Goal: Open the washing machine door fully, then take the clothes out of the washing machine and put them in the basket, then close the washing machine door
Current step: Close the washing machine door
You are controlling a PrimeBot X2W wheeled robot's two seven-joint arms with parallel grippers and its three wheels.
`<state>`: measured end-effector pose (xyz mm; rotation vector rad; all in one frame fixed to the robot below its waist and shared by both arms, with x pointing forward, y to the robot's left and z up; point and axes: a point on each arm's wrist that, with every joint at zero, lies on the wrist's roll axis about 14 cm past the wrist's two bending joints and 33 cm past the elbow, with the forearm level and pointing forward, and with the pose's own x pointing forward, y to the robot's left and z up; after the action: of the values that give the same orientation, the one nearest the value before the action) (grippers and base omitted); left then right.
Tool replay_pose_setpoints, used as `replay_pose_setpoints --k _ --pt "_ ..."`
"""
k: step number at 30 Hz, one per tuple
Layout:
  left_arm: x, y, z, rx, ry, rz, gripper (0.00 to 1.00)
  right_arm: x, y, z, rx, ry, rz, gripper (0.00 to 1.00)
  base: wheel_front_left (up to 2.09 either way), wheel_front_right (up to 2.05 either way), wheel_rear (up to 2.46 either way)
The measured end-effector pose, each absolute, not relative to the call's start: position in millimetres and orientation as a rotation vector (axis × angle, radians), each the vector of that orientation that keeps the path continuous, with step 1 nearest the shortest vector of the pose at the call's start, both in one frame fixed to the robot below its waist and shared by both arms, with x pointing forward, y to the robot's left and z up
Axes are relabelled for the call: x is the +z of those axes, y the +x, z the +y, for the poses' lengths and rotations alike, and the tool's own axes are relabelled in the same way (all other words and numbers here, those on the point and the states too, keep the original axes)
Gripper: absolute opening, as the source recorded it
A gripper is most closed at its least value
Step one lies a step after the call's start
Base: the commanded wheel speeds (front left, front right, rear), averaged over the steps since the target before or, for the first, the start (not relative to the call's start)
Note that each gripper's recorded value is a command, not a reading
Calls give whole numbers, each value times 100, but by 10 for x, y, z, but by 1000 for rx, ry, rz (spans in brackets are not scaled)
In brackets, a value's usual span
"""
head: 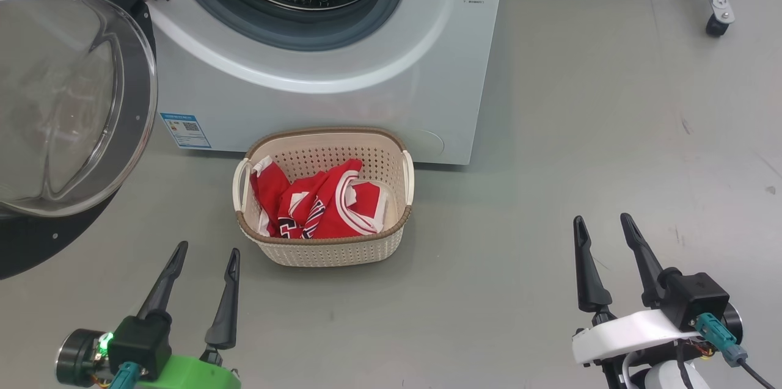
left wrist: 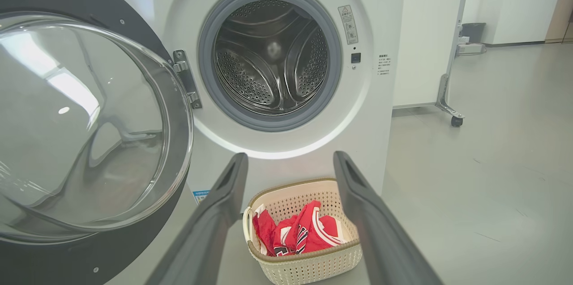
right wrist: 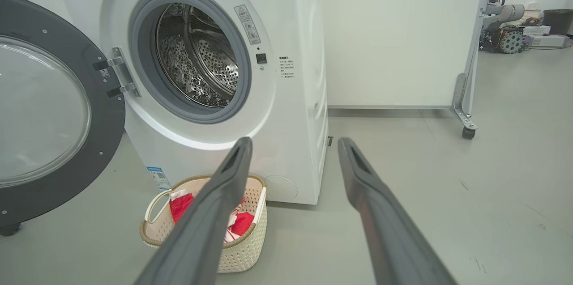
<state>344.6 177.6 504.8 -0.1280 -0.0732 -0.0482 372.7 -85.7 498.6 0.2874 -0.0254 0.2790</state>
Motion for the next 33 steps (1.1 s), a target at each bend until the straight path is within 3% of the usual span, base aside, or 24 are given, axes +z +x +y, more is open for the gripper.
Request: replay_pose_setpoints --k 21,33 --pt "5046 3418 1779 -49 -117 -72 100 5014 3752 -832 285 293 -33 100 0 0 0" --pt "5014 3270 2005 29 -102 -62 100 5044 3817 -528 375 315 -30 100 0 0 0"
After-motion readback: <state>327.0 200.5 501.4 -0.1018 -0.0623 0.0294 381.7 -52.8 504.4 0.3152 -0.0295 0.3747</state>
